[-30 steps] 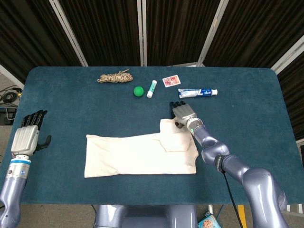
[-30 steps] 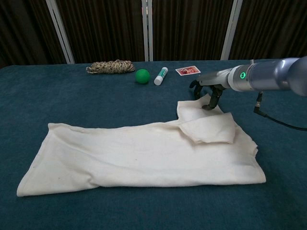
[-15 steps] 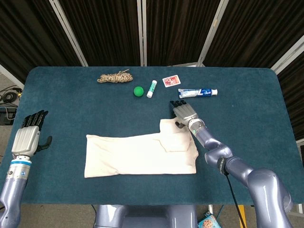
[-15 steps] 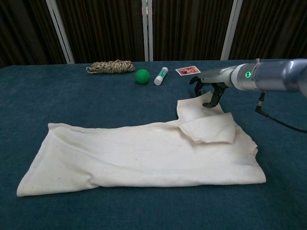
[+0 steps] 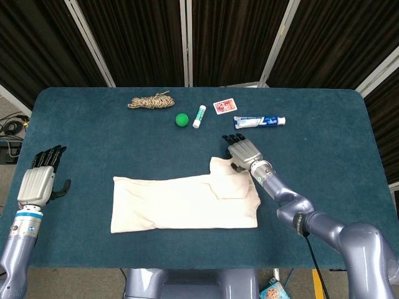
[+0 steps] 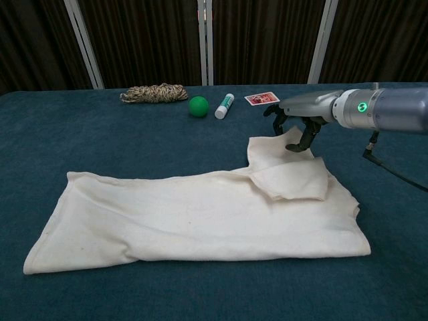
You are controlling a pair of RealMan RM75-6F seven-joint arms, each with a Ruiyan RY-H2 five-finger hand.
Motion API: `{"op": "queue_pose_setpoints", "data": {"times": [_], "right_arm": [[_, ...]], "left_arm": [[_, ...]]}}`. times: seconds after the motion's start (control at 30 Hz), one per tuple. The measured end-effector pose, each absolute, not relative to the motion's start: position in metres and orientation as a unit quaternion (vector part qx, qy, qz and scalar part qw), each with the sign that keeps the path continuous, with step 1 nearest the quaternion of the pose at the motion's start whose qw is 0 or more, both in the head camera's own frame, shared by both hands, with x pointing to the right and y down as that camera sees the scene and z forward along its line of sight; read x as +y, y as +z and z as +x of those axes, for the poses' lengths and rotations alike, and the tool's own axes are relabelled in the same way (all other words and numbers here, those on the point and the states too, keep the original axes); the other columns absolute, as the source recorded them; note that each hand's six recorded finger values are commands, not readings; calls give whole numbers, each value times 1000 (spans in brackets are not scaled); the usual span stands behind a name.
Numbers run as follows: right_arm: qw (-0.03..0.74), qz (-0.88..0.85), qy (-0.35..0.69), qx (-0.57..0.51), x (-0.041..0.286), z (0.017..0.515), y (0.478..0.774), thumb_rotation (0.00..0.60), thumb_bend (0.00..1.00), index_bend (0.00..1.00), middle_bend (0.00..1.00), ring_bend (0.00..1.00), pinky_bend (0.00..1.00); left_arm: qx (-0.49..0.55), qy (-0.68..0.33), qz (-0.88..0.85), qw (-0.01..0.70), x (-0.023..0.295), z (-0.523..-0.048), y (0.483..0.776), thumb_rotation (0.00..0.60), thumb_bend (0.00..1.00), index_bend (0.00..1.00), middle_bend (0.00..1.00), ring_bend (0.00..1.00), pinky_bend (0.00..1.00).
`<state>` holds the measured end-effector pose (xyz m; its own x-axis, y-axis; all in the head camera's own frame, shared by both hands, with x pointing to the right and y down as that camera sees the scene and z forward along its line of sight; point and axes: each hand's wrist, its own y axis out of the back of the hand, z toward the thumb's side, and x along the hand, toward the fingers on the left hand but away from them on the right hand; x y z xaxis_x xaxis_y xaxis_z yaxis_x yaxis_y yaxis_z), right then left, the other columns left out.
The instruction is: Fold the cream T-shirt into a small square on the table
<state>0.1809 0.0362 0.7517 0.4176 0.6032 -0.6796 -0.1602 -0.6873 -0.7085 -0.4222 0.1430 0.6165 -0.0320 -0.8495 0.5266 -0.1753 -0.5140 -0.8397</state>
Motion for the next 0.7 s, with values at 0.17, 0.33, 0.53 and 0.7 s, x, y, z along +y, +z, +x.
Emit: {"op": "queue_pose_setpoints", "data": {"times": [0.17, 0.33, 0.53, 0.7], "right_arm": [[383, -759, 506, -145, 46, 186, 741, 600, 367, 748, 40, 0, 1], [401, -759, 493, -141, 59, 191, 731, 600, 366, 749, 40, 0, 2], [434, -751, 482, -125, 74, 199, 723, 600, 366, 749, 43, 0, 4], [460, -746, 469, -114, 87, 197, 719, 600, 366, 749, 46, 0, 5]], "left_arm": [[403, -592, -637, 284, 144, -421, 615, 600, 461, 0, 0, 0, 0], [401, -592, -639, 284, 145, -419, 615, 600, 461, 0, 0, 0, 0], [398, -592, -641, 284, 146, -418, 615, 600, 461, 0, 0, 0, 0], [397, -592, -641, 284, 147, -417, 615, 600, 461, 0, 0, 0, 0]]}}
